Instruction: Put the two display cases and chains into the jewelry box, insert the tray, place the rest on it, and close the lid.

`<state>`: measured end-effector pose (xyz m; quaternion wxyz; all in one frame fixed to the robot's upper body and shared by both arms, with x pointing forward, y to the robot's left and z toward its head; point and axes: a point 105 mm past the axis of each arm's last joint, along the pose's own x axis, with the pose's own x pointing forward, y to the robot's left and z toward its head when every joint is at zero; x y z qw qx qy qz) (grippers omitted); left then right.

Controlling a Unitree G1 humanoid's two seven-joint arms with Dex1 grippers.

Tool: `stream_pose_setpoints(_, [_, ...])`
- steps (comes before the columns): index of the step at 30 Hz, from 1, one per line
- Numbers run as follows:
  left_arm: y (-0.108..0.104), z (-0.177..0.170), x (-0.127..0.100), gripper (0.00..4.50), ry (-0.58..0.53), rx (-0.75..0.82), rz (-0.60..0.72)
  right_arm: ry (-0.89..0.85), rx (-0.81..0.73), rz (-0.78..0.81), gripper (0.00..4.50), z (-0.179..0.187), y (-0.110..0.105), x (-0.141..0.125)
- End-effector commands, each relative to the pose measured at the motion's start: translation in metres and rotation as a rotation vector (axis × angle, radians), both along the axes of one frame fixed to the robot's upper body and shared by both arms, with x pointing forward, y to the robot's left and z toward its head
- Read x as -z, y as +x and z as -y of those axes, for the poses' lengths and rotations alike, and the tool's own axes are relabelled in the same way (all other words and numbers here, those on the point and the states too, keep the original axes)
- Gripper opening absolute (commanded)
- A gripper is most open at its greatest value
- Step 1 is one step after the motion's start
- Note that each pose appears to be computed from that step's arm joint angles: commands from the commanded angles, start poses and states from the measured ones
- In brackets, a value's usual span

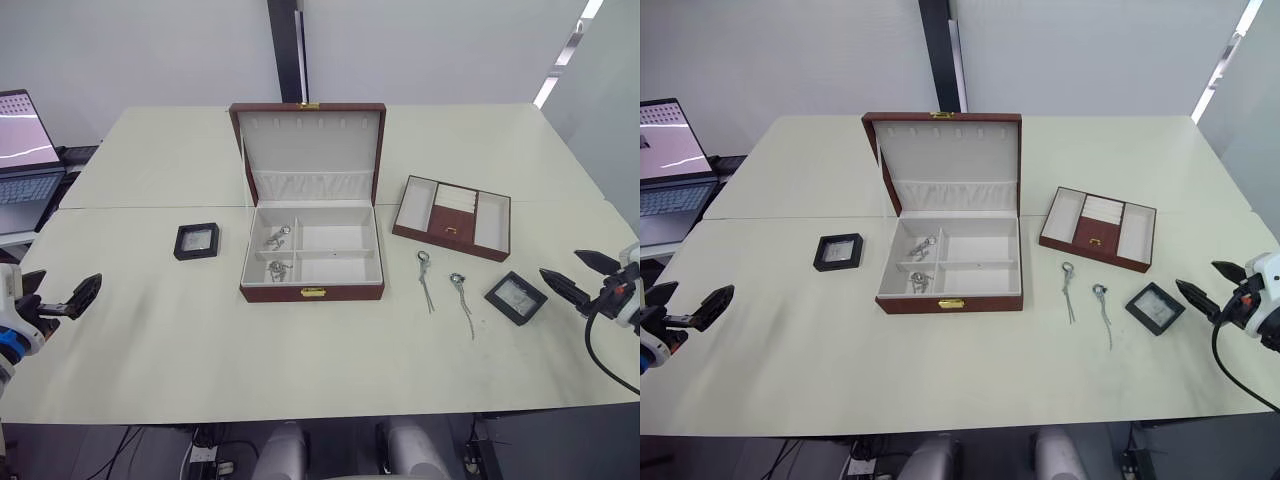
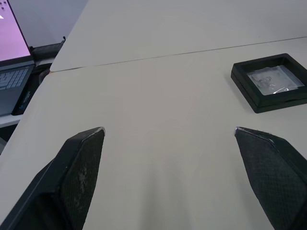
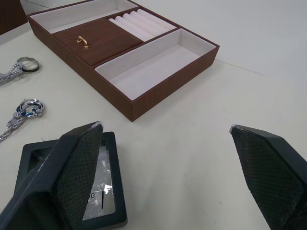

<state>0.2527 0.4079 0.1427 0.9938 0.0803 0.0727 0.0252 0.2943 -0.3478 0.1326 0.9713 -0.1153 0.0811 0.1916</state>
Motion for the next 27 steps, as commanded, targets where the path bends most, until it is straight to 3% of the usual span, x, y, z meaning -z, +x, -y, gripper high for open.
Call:
stream_pose_setpoints(1, [0.003, 0.001, -0.011, 4.49, 0.035, 0.018, 0.031, -0.018, -0.004, 0.069, 4.5, 0.003, 0.001, -0.023])
stream_pose_setpoints(5, [0.013, 0.013, -0.012, 4.49, 0.065, 0.101, 0.013, -0.001, -0.059, 0.079, 4.5, -0.009, 0.001, -0.026])
stream_pose_setpoints(9, [0.026, 0.031, -0.018, 4.49, 0.164, 0.255, -0.034, 0.013, -0.204, 0.09, 4.5, -0.045, 0.0, -0.037])
stream_pose_setpoints(15, [0.04, 0.057, -0.008, 4.49, 0.318, 0.496, -0.216, 0.033, -0.538, 0.106, 4.5, -0.132, -0.011, -0.064])
stream_pose_setpoints(20, [0.057, 0.068, 0.003, 4.49, 0.418, 0.649, -0.344, 0.024, -0.771, 0.099, 4.5, -0.19, -0.028, -0.071])
stream_pose_setpoints(27, [0.095, 0.088, -0.006, 4.49, 0.509, 0.772, -0.349, 0.022, -0.893, 0.085, 4.5, -0.221, -0.039, -0.064])
